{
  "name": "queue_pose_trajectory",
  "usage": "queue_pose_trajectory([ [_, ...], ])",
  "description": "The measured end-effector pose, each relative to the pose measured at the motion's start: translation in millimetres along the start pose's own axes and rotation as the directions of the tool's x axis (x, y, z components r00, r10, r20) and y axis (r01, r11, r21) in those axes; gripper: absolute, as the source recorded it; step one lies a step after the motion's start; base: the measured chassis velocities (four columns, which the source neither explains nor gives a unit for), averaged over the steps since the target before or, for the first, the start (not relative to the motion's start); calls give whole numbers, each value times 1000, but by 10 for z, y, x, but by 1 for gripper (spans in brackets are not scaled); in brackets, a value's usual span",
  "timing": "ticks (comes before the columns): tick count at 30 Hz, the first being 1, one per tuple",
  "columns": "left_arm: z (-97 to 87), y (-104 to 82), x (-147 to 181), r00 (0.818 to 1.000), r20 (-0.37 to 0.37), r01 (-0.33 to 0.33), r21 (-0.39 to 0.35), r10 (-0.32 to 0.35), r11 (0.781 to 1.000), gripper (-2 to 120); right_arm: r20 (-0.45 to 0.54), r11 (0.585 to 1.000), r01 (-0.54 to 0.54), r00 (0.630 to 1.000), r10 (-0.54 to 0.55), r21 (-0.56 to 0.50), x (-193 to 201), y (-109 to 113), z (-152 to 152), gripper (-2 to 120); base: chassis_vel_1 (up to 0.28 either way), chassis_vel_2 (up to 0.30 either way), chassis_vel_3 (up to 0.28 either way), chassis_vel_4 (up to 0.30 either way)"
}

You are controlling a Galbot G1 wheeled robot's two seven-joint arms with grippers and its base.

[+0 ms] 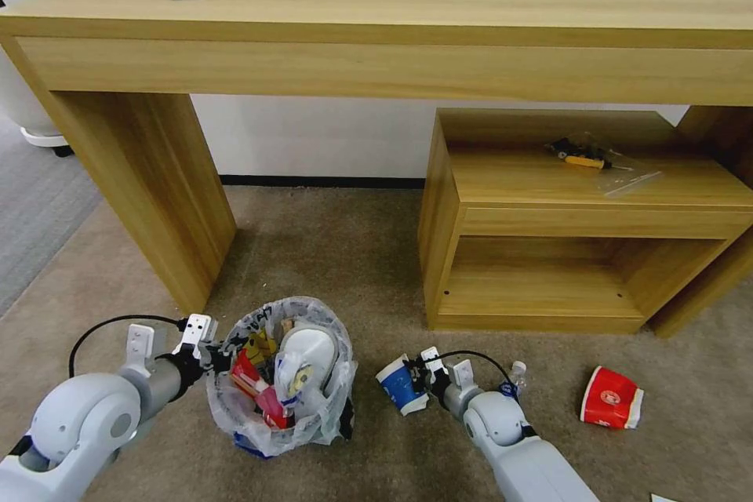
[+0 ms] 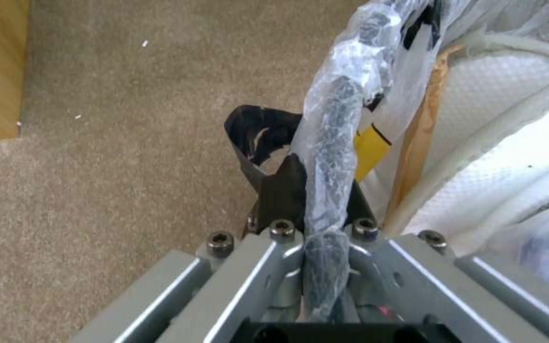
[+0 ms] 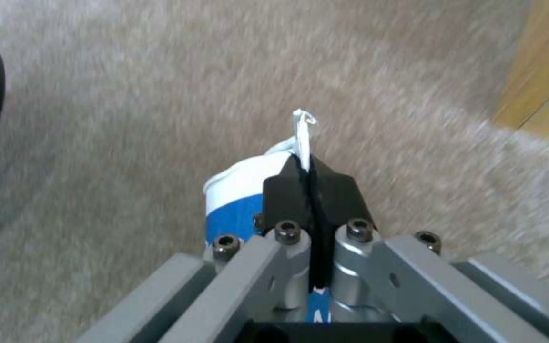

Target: Pick up the trash bin and place the garbage on the floor into it.

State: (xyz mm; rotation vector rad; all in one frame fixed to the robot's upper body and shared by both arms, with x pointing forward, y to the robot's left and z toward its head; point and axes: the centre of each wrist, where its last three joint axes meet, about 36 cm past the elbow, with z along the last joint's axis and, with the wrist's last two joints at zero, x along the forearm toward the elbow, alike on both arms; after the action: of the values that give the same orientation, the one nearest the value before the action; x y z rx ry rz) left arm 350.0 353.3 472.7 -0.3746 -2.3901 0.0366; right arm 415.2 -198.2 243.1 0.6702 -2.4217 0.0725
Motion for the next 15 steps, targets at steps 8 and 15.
queue_pose_trajectory([
  [8, 11, -8, -6, 1000, 3, 0, 4, 0, 1000, 0, 117, 999, -24, 993, 22, 23, 304, -88, -358, 0, 0, 0, 0, 0],
  [15, 26, -40, -16, 1000, 8, 4, 11, -4, 1000, 0, 297, 996, -23, 955, -3, 82, 630, -70, -915, 0, 0, 0, 0, 0],
])
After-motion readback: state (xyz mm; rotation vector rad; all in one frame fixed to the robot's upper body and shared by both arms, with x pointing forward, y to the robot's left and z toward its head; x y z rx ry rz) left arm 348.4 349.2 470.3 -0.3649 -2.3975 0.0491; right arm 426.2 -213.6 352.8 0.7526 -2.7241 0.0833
